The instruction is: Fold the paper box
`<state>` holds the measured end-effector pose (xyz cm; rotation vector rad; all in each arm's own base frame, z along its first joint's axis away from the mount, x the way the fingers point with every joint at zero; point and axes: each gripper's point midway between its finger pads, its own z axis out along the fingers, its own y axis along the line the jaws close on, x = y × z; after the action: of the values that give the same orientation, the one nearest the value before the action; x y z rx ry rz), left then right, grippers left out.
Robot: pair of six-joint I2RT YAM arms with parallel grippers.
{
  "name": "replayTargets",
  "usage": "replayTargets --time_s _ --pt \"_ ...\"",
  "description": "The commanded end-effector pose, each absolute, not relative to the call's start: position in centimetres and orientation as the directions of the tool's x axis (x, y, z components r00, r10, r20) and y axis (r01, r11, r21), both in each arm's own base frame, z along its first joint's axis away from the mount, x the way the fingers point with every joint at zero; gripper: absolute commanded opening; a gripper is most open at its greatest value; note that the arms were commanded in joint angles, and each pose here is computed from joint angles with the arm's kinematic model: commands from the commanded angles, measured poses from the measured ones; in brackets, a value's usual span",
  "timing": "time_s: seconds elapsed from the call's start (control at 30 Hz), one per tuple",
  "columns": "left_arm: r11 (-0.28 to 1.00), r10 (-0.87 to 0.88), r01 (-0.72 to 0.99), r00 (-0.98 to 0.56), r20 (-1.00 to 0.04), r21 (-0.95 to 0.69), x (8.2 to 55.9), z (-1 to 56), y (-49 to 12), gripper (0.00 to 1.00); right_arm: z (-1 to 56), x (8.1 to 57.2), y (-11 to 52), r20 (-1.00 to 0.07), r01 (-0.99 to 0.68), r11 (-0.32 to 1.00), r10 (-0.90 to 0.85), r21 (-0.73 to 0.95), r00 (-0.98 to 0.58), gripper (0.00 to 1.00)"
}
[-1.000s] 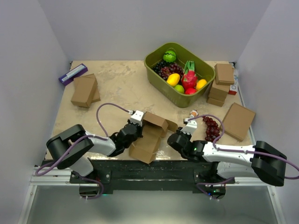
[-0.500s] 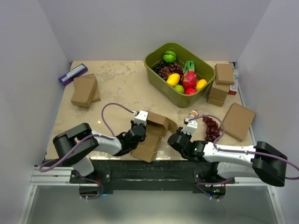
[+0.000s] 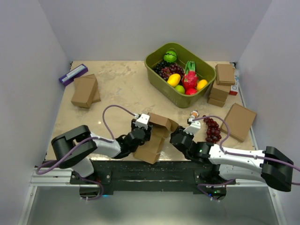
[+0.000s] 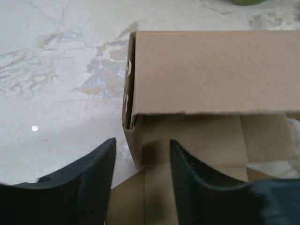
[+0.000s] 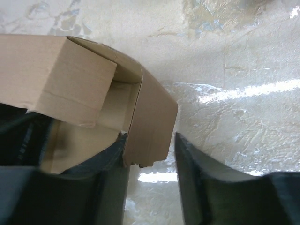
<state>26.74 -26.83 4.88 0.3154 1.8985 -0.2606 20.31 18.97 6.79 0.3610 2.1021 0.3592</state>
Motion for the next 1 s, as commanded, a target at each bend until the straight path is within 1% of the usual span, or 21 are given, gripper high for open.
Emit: replayTargets --time_s 0.0,0.03,0.07,0.13,0.17,0.23,0.27,0.33,0.43,0.5,0.57,0.6,0.63,0.67,0.7,0.73,0.83,0.9,0.97 --pt "0.908 0.013 0.403 -0.304 -0.953 -0.116 25.5 7.5 -27.2 0.69 9.3 20.4 19.3 -0.775 0.065 0.908 0.390 0.415 -0.496 0.56" --pt "0.895 0.031 0.431 -0.312 -0.950 -0.112 25.0 7.4 -27.3 0.72 9.5 20.3 19.3 -0.774 0.059 0.908 0.387 0.416 -0.502 0.65" --pt "0.888 0.020 0.443 -0.305 -0.952 -0.124 24.8 8.2 -27.3 0.77 9.7 20.1 19.2 -0.778 0.046 0.914 0.368 0.402 -0.510 0.68" --pt "0.869 0.036 0.477 -0.327 -0.944 -0.132 23.8 7.8 -27.1 0.82 10.4 19.8 19.4 -0.769 0.026 0.908 0.369 0.418 -0.522 0.77" --pt "0.861 0.021 0.487 -0.323 -0.946 -0.147 23.6 8.6 -27.1 0.84 10.9 19.6 19.3 -0.769 0.020 0.911 0.359 0.412 -0.528 0.78" --pt "0.845 0.054 0.514 -0.359 -0.932 -0.149 22.6 7.8 -26.8 0.86 12.0 19.3 19.4 -0.759 0.004 0.900 0.370 0.436 -0.535 0.79" --pt "0.836 0.036 0.523 -0.352 -0.935 -0.165 22.4 8.8 -26.7 0.87 12.8 19.2 19.3 -0.759 -0.002 0.900 0.367 0.436 -0.537 0.79" --pt "0.809 0.036 0.557 -0.365 -0.930 -0.187 21.3 9.6 -26.5 0.87 14.7 19.1 19.4 -0.753 -0.023 0.881 0.391 0.473 -0.529 0.79" --pt "0.756 0.010 0.608 -0.382 -0.924 -0.243 20.1 11.8 -26.6 0.89 18.1 18.8 20.2 -0.745 -0.081 0.847 0.412 0.526 -0.524 0.76" --pt "0.725 -0.031 0.622 -0.398 -0.917 -0.294 20.2 14.0 -26.9 0.90 20.4 18.8 21.1 -0.752 -0.139 0.825 0.411 0.547 -0.515 0.73" --pt "0.735 -0.046 0.606 -0.405 -0.913 -0.305 20.8 15.2 -26.3 0.89 22.0 18.9 22.1 -0.745 -0.166 0.808 0.415 0.565 -0.522 0.71" --pt "0.726 -0.070 0.608 -0.399 -0.914 -0.322 21.2 16.7 -26.6 0.90 22.4 18.9 22.5 -0.744 -0.171 0.806 0.413 0.567 -0.524 0.69" --pt "0.725 -0.074 0.604 -0.409 -0.910 -0.331 21.6 16.9 -26.5 0.89 22.5 19.1 22.8 -0.744 -0.172 0.807 0.409 0.565 -0.528 0.68" --pt "0.738 -0.100 0.580 -0.411 -0.906 -0.345 22.9 17.2 -25.7 0.89 22.5 19.4 23.4 -0.751 -0.171 0.815 0.399 0.553 -0.527 0.67" --pt "0.707 -0.118 0.598 -0.427 -0.897 -0.377 23.1 17.8 -26.1 0.89 22.5 19.8 23.5 -0.753 -0.162 0.821 0.398 0.547 -0.524 0.65" --pt "0.711 -0.143 0.583 -0.428 -0.893 -0.393 24.3 18.0 -25.7 0.88 22.2 20.1 23.7 -0.755 -0.156 0.827 0.393 0.539 -0.526 0.65" --pt "0.684 -0.165 0.593 -0.442 -0.882 -0.426 25.7 18.2 -26.1 0.87 21.6 21.9 24.3 -0.727 -0.146 0.810 0.411 0.568 -0.550 0.63" --pt "0.646 -0.167 0.617 -0.461 -0.872 -0.450 26.0 18.4 -27.0 0.87 20.6 23.2 24.7 -0.683 -0.145 0.773 0.437 0.618 -0.585 0.62" --pt "0.636 -0.169 0.615 -0.478 -0.862 -0.466 27.0 17.8 -27.3 0.85 20.1 23.8 25.0 -0.675 -0.143 0.767 0.440 0.626 -0.593 0.61"
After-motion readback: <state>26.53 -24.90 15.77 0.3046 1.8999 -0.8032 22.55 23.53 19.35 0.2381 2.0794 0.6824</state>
